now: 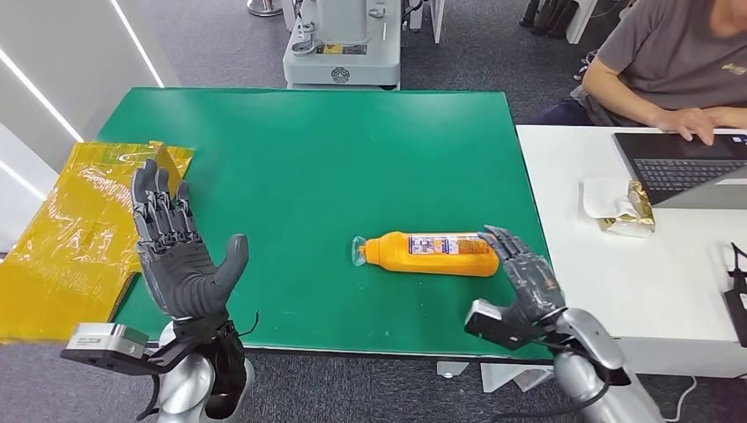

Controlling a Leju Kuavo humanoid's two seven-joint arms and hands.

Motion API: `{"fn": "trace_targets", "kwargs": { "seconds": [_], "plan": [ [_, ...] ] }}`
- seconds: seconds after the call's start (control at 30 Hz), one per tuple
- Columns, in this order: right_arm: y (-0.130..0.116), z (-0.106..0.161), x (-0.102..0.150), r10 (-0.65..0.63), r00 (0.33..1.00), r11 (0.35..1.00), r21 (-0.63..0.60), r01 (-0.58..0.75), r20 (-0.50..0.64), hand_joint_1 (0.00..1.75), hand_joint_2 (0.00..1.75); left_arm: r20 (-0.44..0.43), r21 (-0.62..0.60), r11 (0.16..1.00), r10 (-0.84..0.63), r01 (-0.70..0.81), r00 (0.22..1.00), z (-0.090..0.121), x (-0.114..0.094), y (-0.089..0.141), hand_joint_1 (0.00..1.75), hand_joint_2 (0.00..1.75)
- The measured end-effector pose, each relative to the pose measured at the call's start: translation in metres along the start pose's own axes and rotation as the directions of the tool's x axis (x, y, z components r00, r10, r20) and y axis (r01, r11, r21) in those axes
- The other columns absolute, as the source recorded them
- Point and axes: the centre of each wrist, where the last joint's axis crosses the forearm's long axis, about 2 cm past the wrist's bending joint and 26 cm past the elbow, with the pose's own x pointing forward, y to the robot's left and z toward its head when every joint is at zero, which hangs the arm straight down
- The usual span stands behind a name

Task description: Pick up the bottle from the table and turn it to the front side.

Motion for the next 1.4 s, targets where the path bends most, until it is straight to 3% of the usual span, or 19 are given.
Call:
{"fn": "trace_targets", "kwargs": {
  "seconds": [0.23, 0.4, 0.53, 0.73, 0.9, 1.1, 1.4],
  "plan": [
    [-0.080, -0.018, -0.044, -0.008, 0.999, 0.990, 0.142, 0.001, 0.048, 0.00, 1.75, 0.002, -0.006, 1.000, 0.008, -0.008, 1.000, 0.000, 0.001, 0.000, 0.00, 1.75],
    [-0.144, -0.062, -0.053, 0.003, 0.991, 0.972, 0.231, -0.033, 0.131, 0.00, 1.75, 0.003, 0.000, 1.000, 0.004, -0.004, 1.000, 0.000, 0.001, 0.000, 0.00, 1.75],
    [-0.165, -0.102, -0.045, -0.015, 0.988, 0.956, 0.293, -0.031, 0.152, 0.00, 1.75, 0.004, 0.005, 1.000, 0.002, -0.002, 1.000, 0.000, 0.001, 0.000, 0.00, 1.75],
    [-0.165, -0.154, -0.017, -0.081, 0.985, 0.888, 0.459, 0.002, 0.153, 0.00, 1.75, 0.006, 0.018, 1.000, -0.005, 0.005, 1.000, -0.001, 0.002, 0.000, 0.00, 1.75],
    [-0.145, -0.182, 0.012, -0.080, 0.976, 0.889, 0.457, -0.023, 0.203, 0.00, 1.75, 0.014, 0.028, 1.000, -0.014, 0.013, 1.000, -0.002, 0.003, 0.001, 0.00, 1.75],
    [-0.110, -0.189, 0.023, -0.069, 0.975, 0.884, 0.466, -0.038, 0.210, 0.00, 1.75, 0.018, 0.031, 0.999, -0.013, 0.012, 1.000, -0.003, 0.004, 0.001, 0.00, 1.75],
    [-0.078, -0.179, 0.014, -0.025, 0.992, 0.843, 0.536, -0.044, 0.120, 0.00, 1.75, 0.021, 0.032, 0.999, -0.013, 0.012, 1.000, -0.003, 0.005, 0.001, 0.00, 1.75]
  ]
}}
